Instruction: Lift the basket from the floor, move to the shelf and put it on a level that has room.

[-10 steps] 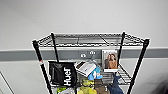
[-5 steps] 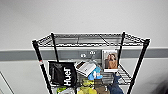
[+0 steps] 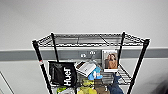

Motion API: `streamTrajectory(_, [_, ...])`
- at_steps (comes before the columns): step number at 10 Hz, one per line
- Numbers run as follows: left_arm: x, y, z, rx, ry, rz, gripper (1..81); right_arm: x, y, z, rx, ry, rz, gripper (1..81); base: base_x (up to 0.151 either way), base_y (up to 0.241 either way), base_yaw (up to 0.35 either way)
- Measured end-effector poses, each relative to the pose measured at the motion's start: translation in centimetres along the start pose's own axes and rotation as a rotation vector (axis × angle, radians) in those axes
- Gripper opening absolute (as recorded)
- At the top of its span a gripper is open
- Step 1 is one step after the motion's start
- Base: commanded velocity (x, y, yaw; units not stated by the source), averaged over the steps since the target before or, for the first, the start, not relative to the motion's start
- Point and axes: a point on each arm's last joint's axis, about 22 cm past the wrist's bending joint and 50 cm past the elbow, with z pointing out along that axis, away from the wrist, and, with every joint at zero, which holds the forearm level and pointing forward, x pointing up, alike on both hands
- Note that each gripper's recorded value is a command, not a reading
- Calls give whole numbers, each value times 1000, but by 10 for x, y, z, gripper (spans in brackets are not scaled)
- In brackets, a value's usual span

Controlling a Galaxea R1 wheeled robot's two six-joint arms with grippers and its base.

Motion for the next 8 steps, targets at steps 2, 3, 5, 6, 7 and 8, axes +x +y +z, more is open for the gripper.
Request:
streamTrajectory(2, [8, 15, -10, -18, 13, 20, 10, 7, -24, -7, 39, 11, -13, 10, 0, 0, 0])
streamTrajectory(3, [12, 25, -16, -30, 22, 33, 10, 11, -37, -10, 58, 16, -24, 10, 0, 0, 0])
streamTrajectory(5, [15, 42, -29, -51, 26, 52, 10, 16, -57, -17, 89, 21, -41, 10, 0, 0, 0])
streamTrajectory(6, [18, 50, -38, -57, 33, 62, 10, 15, -67, -21, 103, 17, -45, 10, 0, 0, 0])
streamTrajectory(7, [20, 58, -44, -64, 39, 70, 10, 13, -76, -26, 118, 12, -47, 10, 0, 0, 0])
streamTrajectory(8, [19, 67, -46, -81, 37, 77, 10, 13, -80, -31, 121, 15, -49, 10, 0, 0, 0])
